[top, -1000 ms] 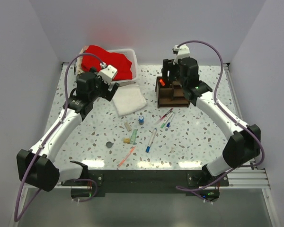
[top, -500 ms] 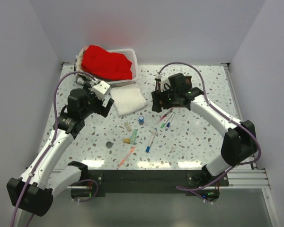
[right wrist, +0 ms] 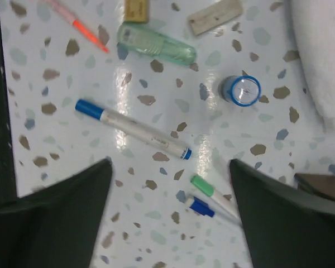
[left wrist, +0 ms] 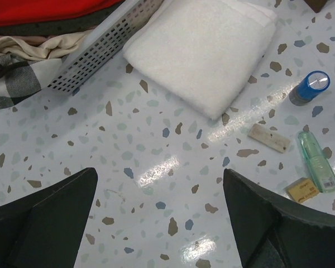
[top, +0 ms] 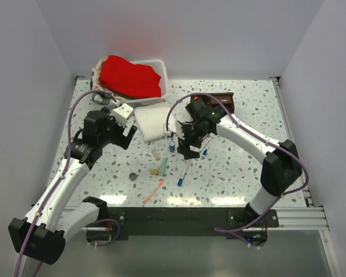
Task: Sort the stationery into containers
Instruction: Pick up the pen from the center of the board.
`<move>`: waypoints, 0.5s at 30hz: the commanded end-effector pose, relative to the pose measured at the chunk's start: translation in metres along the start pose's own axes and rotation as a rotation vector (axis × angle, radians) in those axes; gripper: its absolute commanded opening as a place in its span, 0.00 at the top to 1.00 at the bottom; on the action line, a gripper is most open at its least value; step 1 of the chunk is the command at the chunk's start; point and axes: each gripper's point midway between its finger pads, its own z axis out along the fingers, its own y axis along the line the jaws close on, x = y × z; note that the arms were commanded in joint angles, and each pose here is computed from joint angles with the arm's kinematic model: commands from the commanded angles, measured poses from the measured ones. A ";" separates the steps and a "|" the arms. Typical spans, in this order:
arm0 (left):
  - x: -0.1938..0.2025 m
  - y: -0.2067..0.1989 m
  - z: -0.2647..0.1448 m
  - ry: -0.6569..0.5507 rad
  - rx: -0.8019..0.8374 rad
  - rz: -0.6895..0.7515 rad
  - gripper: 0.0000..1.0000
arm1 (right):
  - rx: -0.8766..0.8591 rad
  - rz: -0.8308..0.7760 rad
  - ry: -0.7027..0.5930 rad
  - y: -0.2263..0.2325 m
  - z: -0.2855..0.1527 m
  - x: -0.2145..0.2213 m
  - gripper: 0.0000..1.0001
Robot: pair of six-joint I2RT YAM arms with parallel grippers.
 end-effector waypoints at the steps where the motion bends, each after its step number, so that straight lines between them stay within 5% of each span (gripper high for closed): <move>1: -0.005 0.019 -0.006 -0.010 -0.075 -0.005 0.00 | -0.206 -0.521 0.129 0.035 0.009 0.024 0.01; 6: -0.006 0.024 -0.004 -0.019 -0.076 -0.042 0.00 | -0.283 -0.838 0.181 0.039 0.022 0.027 0.03; 15: 0.003 0.042 -0.012 -0.008 -0.122 -0.116 0.00 | -0.454 -1.066 0.279 0.058 0.066 0.044 0.25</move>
